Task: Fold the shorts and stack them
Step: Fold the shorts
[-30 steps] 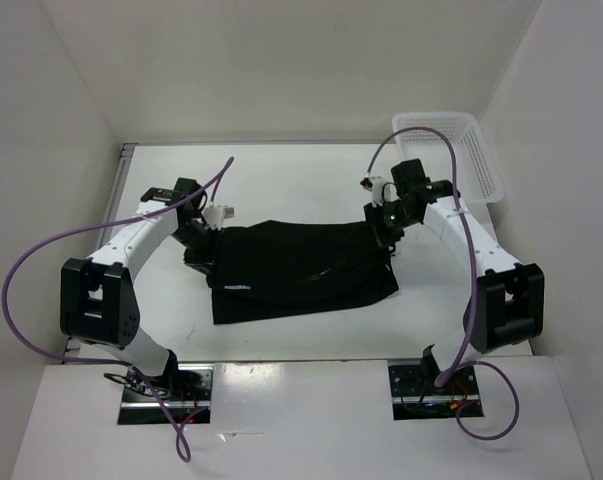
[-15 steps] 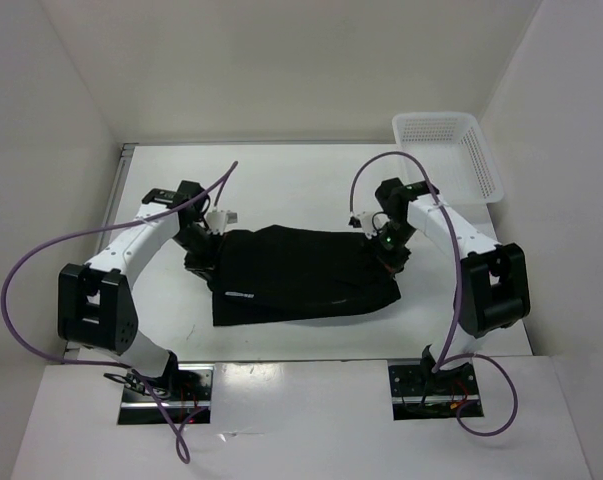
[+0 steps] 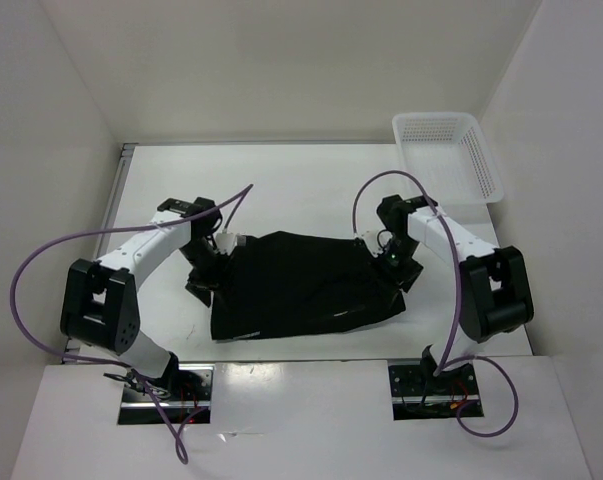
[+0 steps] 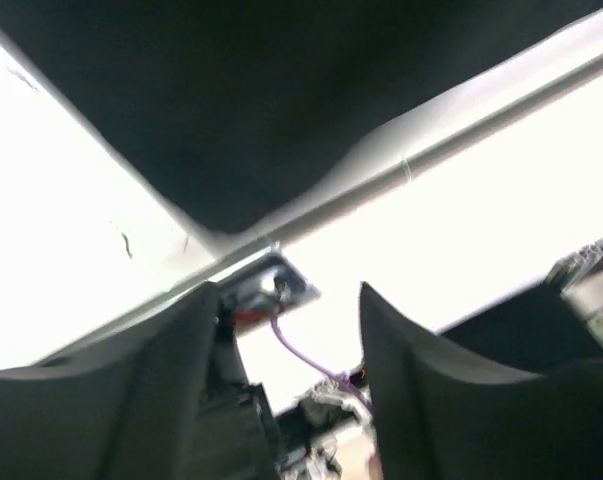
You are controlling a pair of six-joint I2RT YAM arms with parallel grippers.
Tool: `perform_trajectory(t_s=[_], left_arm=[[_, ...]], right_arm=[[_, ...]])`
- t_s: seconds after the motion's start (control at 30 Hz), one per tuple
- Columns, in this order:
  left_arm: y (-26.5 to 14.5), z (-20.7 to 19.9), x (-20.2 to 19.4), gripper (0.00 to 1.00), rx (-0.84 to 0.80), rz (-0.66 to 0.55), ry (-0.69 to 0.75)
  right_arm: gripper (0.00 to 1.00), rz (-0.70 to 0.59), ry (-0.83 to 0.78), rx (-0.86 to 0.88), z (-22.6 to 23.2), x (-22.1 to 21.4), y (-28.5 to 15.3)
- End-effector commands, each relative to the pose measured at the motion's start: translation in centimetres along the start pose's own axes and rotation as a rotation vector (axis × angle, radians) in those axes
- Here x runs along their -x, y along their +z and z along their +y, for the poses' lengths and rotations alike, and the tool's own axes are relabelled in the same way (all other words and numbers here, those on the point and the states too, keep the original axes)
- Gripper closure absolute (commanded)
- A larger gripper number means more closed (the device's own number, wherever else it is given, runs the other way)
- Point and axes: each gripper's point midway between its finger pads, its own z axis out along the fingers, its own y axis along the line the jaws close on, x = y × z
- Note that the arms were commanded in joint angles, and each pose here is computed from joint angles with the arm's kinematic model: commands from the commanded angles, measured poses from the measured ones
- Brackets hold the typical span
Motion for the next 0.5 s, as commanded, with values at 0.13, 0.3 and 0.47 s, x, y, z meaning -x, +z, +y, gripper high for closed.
perform_trajectory(t_s=[0.13,0.3,0.47], left_arm=[[-1.0,1.8,0.0,0.08,0.155,0.034,0.021],[-1.1,5.7,7.0,0.05,0.343,-0.161,0.060],[-1.9,9.1,13.2,0.04,0.448,-0.317,0.036]], right_arm=[[0.17,-0.270,-0.029,-0.277,-3.9,3.4,-4.6],[0.17,-0.453,-0.032,-0.250,-3.5,7.8,-7.2],[0.17,-0.541,0.080,-0.359,-6.8,11.7,-8.1]])
